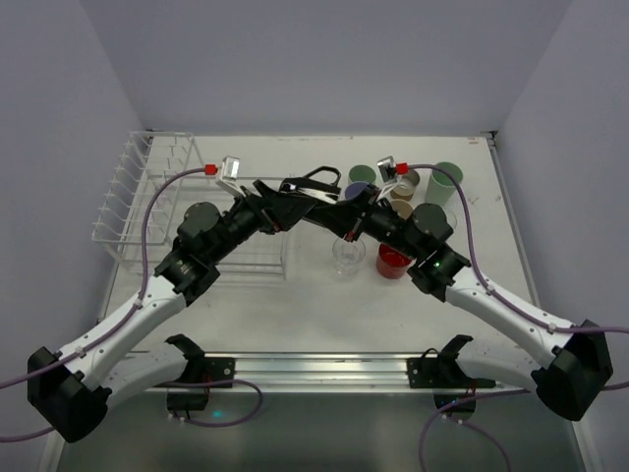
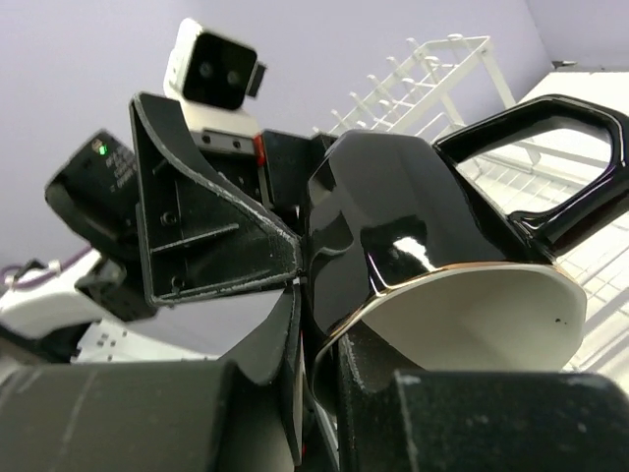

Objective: Unload the cups from the dish rack

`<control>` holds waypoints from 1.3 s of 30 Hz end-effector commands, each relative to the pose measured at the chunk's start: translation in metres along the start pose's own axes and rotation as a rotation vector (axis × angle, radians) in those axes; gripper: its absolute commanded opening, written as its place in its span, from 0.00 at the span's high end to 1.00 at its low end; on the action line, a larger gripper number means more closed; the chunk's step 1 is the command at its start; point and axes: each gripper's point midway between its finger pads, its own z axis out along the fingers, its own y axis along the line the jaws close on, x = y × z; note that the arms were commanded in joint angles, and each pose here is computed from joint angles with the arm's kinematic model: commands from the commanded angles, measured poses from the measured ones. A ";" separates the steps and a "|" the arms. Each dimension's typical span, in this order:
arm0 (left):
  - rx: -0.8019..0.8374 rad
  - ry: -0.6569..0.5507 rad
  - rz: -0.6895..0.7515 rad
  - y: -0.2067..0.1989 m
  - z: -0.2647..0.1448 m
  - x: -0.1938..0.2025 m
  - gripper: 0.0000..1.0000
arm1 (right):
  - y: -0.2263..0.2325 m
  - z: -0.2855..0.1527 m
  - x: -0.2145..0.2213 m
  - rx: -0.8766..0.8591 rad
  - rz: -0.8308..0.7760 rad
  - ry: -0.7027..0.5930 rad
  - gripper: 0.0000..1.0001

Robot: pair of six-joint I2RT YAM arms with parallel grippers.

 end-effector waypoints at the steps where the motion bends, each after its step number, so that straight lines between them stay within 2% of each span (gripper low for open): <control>1: -0.050 -0.156 0.287 -0.022 -0.023 -0.057 0.00 | -0.028 -0.031 0.026 0.177 -0.121 0.189 1.00; 4: -0.132 -0.164 0.392 -0.017 -0.035 -0.069 0.00 | -0.036 -0.055 0.049 0.241 -0.117 0.327 1.00; 5: -0.180 -0.121 0.444 -0.006 -0.040 -0.064 0.00 | -0.036 -0.062 0.054 0.256 -0.115 0.357 1.00; 8: -0.215 -0.094 0.556 -0.002 -0.053 -0.067 0.00 | -0.041 -0.088 0.074 0.313 -0.135 0.478 1.00; 13: -0.233 -0.035 0.687 0.008 -0.069 -0.059 0.00 | -0.053 -0.131 0.114 0.425 -0.127 0.669 1.00; 17: -0.222 0.017 0.737 0.017 -0.075 -0.047 0.00 | -0.071 -0.155 0.144 0.533 -0.126 0.792 1.00; 25: -0.229 0.048 0.771 0.033 -0.074 -0.035 0.00 | -0.126 -0.167 0.160 0.774 -0.187 0.871 1.00; 34: -0.226 0.110 0.794 0.049 -0.073 -0.017 0.00 | -0.153 -0.154 0.168 0.868 -0.230 0.927 1.00; 35: -0.228 0.113 0.795 0.050 -0.073 -0.017 0.00 | -0.154 -0.152 0.166 0.874 -0.238 0.926 0.99; 37: -0.230 0.112 0.800 0.051 -0.074 -0.017 0.00 | -0.154 -0.151 0.168 0.879 -0.246 0.935 0.88; 38: -0.232 0.111 0.800 0.051 -0.074 -0.018 0.00 | -0.154 -0.150 0.167 0.879 -0.251 0.932 0.81; 39: -0.234 0.108 0.802 0.051 -0.075 -0.018 0.00 | -0.153 -0.150 0.166 0.881 -0.258 0.927 0.65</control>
